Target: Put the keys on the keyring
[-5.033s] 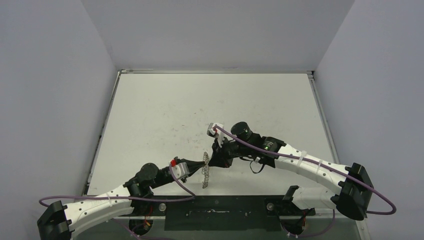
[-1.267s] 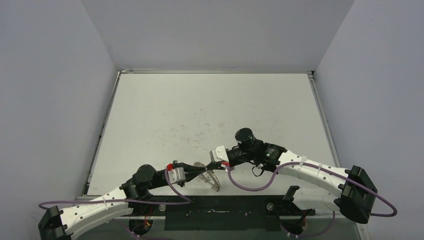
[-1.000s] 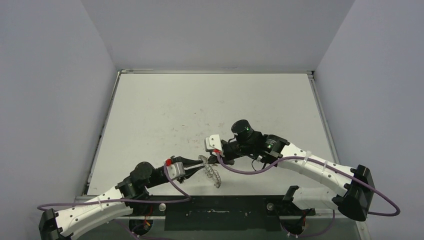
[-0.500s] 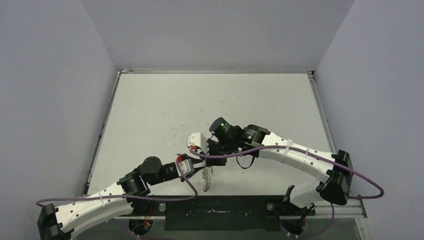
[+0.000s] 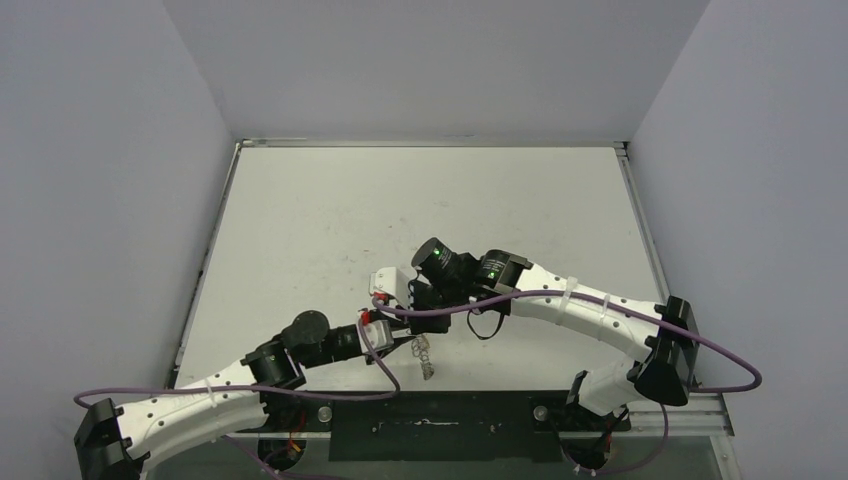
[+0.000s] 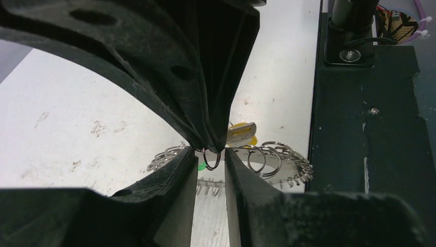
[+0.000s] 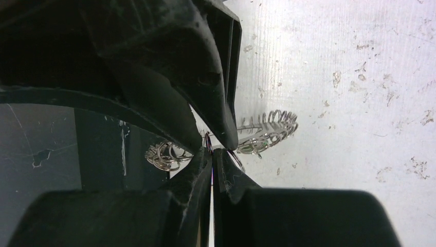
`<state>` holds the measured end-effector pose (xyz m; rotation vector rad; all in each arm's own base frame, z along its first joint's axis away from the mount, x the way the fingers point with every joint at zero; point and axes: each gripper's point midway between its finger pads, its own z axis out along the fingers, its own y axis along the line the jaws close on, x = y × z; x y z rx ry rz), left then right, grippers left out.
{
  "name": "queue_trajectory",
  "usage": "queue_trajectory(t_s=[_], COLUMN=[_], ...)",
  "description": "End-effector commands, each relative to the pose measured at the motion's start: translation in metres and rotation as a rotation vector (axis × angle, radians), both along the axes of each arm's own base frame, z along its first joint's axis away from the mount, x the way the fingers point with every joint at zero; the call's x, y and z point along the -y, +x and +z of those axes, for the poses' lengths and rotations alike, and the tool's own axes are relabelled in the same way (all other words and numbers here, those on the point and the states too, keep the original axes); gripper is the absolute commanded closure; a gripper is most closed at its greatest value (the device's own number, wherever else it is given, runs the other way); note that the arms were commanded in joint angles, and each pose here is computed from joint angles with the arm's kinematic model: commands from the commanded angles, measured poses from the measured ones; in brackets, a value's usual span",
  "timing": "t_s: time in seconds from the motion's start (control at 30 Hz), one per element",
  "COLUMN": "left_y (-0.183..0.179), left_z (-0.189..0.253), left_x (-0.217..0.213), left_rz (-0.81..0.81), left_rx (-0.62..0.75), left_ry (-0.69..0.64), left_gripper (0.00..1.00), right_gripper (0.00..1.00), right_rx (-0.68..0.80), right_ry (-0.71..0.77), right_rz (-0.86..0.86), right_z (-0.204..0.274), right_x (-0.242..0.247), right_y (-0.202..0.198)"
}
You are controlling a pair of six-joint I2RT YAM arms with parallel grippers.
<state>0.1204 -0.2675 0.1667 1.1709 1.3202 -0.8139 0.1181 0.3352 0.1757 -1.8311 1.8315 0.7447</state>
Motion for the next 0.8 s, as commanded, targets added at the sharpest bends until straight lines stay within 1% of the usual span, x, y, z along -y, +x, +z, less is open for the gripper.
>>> queue_trajectory(t_s=[0.0, 0.03, 0.13, 0.27, 0.37, 0.53, 0.7, 0.77], left_y=[-0.005, -0.005, -0.005, -0.004, -0.003, -0.001, 0.0, -0.001], left_z=[0.038, 0.039, 0.038, 0.031, 0.028, 0.03, 0.032, 0.032], left_x=[0.006, 0.006, 0.005, 0.006, 0.006, 0.009, 0.012, 0.013], left_rz=[-0.036, -0.035, -0.035, -0.035, -0.03, -0.027, -0.034, -0.04], left_rx=[0.062, 0.065, 0.069, 0.06, 0.055, 0.062, 0.069, 0.07], left_ry=[-0.115, -0.12, -0.119, -0.083, -0.068, -0.075, -0.078, -0.078], left_gripper=[0.76, 0.78, 0.9, 0.95, 0.94, 0.85, 0.82, 0.83], right_gripper=[1.0, 1.0, 1.0, 1.0, 1.0, 1.0, 1.0, 1.0], right_rx=[0.046, 0.045, 0.044, 0.045, 0.043, 0.04, 0.037, 0.036], right_ry=[0.077, 0.08, 0.086, 0.089, 0.095, 0.1, 0.103, 0.103], right_rz=[-0.016, -0.014, -0.009, -0.006, -0.001, 0.006, 0.013, 0.015], right_z=[0.024, 0.025, 0.026, 0.027, 0.029, 0.03, 0.031, 0.031], right_x=[-0.016, -0.016, -0.017, -0.018, -0.019, -0.021, -0.022, -0.023], right_y=[0.008, 0.008, 0.006, 0.005, 0.003, 0.001, -0.001, -0.002])
